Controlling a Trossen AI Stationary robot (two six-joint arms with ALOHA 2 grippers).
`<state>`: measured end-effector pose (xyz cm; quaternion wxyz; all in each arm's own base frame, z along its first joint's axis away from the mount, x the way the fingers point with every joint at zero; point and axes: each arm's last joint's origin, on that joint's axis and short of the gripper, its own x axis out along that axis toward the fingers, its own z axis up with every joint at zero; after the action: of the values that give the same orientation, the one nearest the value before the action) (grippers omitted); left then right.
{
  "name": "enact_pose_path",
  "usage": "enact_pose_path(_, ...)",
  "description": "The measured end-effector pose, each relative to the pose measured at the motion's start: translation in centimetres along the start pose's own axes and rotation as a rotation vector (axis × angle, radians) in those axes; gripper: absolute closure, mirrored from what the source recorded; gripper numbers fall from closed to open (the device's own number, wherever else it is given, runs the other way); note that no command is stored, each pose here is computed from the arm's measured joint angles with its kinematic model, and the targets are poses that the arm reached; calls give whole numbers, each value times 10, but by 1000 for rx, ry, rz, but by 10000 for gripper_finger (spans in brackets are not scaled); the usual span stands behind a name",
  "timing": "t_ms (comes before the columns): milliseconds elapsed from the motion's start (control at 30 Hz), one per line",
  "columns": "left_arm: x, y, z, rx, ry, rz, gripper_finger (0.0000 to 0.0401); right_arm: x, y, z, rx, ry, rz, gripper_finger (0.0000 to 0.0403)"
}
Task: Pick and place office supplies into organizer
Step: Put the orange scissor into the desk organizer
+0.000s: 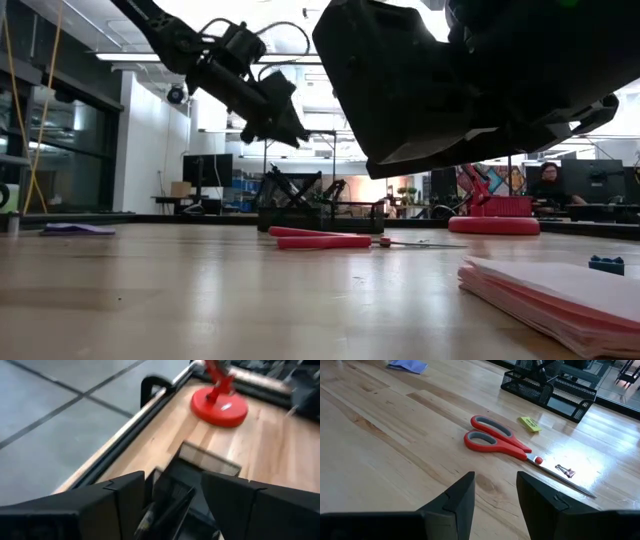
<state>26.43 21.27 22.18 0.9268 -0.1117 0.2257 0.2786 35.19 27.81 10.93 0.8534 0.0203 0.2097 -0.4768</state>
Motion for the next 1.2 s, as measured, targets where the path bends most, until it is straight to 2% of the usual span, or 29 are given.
enact_pose_path(133, -15, -4, 12, -14, -53, -78, 204, 0, 0, 0, -2, -2, 1, 265)
enact_pose_path(300, -44, -12, 30, -45, -126, -220, 216, -1, 0, 0, -4, -12, 5, 265)
enact_pose_path(533, -79, -27, 38, -29, -115, -308, 238, -1, 0, 0, 4, -16, 8, 265)
enact_pose_path(867, -113, -88, 33, 86, -78, -493, 249, -1, 1, 0, 10, -15, 10, 265)
enact_pose_path(1067, -133, -121, 24, 156, -51, -505, 251, -3, 0, -1, -1, 6, 5, 265)
enact_pose_path(1200, -139, -139, 14, 198, 0, -501, 251, -15, 0, 7, -41, 1, 27, 265)
